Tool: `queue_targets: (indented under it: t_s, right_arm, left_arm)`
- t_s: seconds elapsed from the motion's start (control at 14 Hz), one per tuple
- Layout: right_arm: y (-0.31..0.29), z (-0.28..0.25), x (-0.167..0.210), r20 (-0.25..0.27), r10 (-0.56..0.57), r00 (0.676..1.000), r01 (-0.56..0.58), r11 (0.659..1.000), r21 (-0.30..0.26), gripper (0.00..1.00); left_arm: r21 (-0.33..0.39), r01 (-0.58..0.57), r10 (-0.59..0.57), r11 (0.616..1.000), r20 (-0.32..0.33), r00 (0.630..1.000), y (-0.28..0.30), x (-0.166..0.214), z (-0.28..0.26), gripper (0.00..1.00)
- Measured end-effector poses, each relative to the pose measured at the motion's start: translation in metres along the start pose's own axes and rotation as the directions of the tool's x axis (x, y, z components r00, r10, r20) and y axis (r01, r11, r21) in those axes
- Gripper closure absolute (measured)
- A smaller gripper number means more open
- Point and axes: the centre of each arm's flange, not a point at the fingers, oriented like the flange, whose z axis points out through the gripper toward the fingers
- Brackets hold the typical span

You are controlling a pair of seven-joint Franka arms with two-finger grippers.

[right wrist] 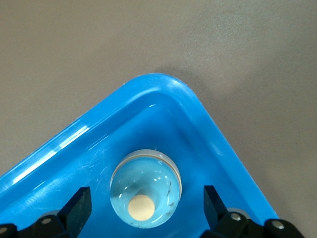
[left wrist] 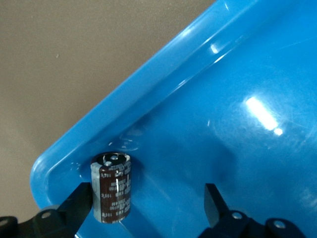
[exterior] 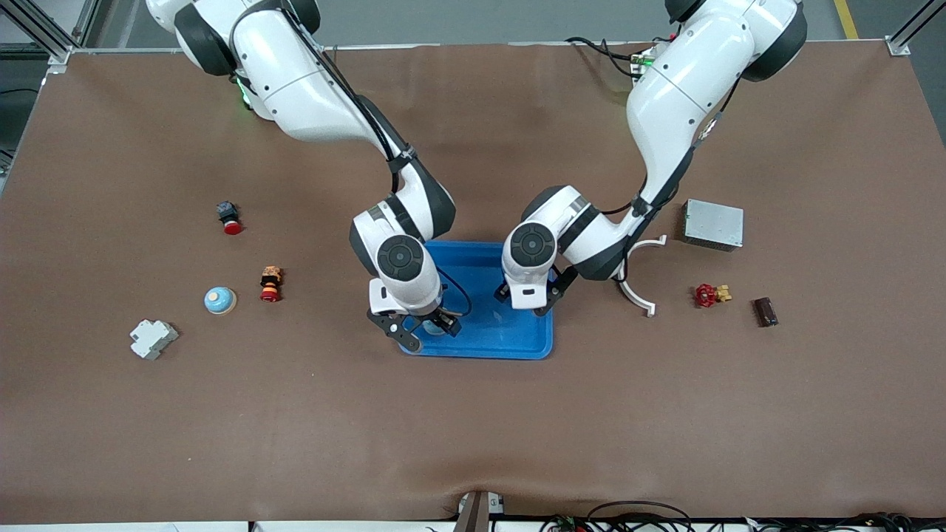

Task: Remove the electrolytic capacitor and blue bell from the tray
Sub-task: 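Grasp the second capacitor with the left gripper while the right gripper grasps the bell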

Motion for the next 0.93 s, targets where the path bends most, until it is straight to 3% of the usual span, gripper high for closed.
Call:
queue_targets:
  t_s: [0.14,0.29,0.43,0.64,0.71,0.79,0.86,0.93]
  right_arm:
    - [0.000,0.000,0.000,0.000,0.000,1.000,0.000,1.000,0.001,0.04]
    - [0.000,0.000,0.000,0.000,0.000,1.000,0.000,1.000,0.001,0.20]
    - [-0.001,-0.001,0.000,-0.001,0.000,1.000,0.000,1.000,0.003,0.44]
    - [-0.004,-0.007,0.000,-0.004,-0.001,1.000,0.001,1.000,0.013,0.52]
    - [-0.005,-0.009,0.000,-0.005,-0.002,1.000,0.002,1.000,0.017,0.60]
    - [-0.006,-0.011,0.000,-0.006,-0.002,1.000,0.003,1.000,0.021,0.68]
    - [-0.007,-0.012,-0.001,-0.007,-0.004,1.000,0.004,1.000,0.025,0.78]
    - [-0.008,-0.012,-0.002,-0.008,-0.005,1.000,0.005,1.000,0.025,0.79]
  left_arm:
    - [0.003,0.003,-0.003,1.000,-0.001,1.000,0.000,0.002,0.002,0.00]
    - [0.003,0.006,-0.006,1.000,-0.003,1.000,0.000,0.004,0.002,0.00]
    - [0.003,0.007,-0.007,1.000,-0.004,1.000,0.000,0.005,0.002,0.18]
    - [-0.007,0.009,-0.009,1.000,-0.005,1.000,0.002,0.006,-0.002,0.51]
    - [-0.008,0.010,-0.010,1.000,-0.005,1.000,0.002,0.007,-0.003,0.60]
    - [-0.008,0.010,-0.010,1.000,-0.005,1.000,0.002,0.007,-0.003,0.67]
    - [-0.008,0.010,-0.010,1.000,-0.005,1.000,0.002,0.007,-0.003,0.67]
    - [-0.008,0.010,-0.010,1.000,-0.005,1.000,0.002,0.007,-0.003,0.67]
